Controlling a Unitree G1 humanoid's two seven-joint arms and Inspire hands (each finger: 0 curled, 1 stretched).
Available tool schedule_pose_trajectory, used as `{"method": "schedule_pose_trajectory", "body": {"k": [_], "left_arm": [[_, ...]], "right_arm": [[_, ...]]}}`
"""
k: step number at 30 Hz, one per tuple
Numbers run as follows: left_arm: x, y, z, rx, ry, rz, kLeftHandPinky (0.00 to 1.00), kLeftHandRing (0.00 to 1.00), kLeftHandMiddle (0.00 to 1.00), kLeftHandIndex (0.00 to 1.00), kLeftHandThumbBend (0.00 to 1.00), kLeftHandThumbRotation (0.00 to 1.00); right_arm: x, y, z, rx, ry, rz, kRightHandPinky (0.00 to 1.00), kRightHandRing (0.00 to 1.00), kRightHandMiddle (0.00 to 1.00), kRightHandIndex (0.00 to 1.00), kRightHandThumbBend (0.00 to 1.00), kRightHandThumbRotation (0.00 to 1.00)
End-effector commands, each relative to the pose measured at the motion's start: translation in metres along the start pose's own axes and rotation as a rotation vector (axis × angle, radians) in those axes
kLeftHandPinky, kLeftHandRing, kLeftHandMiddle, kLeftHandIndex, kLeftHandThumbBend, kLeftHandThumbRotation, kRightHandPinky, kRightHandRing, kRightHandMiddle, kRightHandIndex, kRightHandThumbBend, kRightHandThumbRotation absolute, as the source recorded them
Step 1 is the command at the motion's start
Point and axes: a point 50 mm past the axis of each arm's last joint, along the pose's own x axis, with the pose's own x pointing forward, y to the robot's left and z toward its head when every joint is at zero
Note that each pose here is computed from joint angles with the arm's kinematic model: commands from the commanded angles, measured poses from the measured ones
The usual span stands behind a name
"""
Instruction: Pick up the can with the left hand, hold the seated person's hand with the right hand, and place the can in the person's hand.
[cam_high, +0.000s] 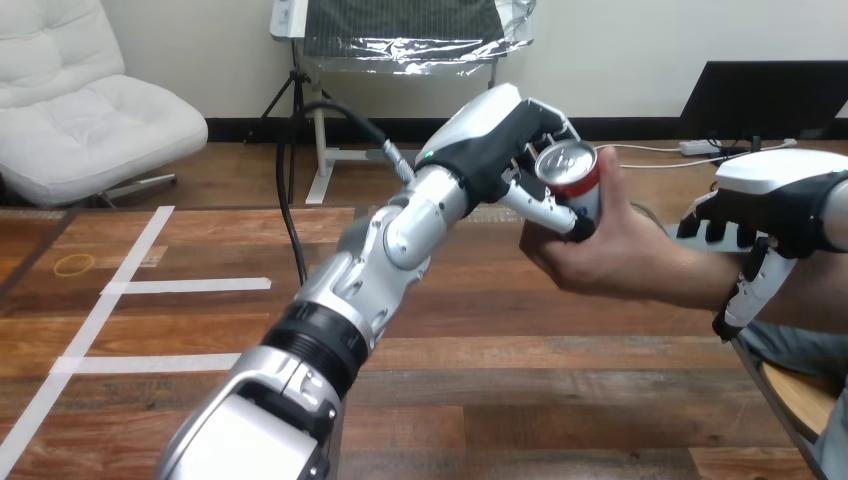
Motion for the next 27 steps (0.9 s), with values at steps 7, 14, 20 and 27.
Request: {"method": "schedule_pose_trajectory", "body": {"k": [7,14,20,27], "left_arm": [[0.006,0.026,0.014,0.032,-0.046,0.014,0.49,0.56,0.59,0.58,0.68,0.00],[0.002,0.036,0.005,0.038,-0.029,0.047,0.50,0.56,0.59,0.58,0.70,0.00],[-0.001,0.046,-0.003,0.069,-0.013,0.079,0.54,0.59,0.61,0.56,0.70,0.00],[-0.007,0.060,-0.015,0.055,0.023,0.107,0.57,0.61,0.62,0.56,0.70,0.00]], "right_arm": [[-0.023,-0.044,-0.011,-0.012,0.057,-0.148,0.80,0.89,0.91,0.90,0.78,0.21],[-0.025,-0.044,-0.012,-0.008,0.055,-0.151,0.80,0.89,0.91,0.90,0.78,0.21],[-0.027,-0.045,-0.012,0.002,0.052,-0.157,0.79,0.89,0.91,0.90,0.78,0.19],[-0.030,-0.047,-0.012,0.014,0.055,-0.165,0.78,0.88,0.91,0.90,0.78,0.18]]}}
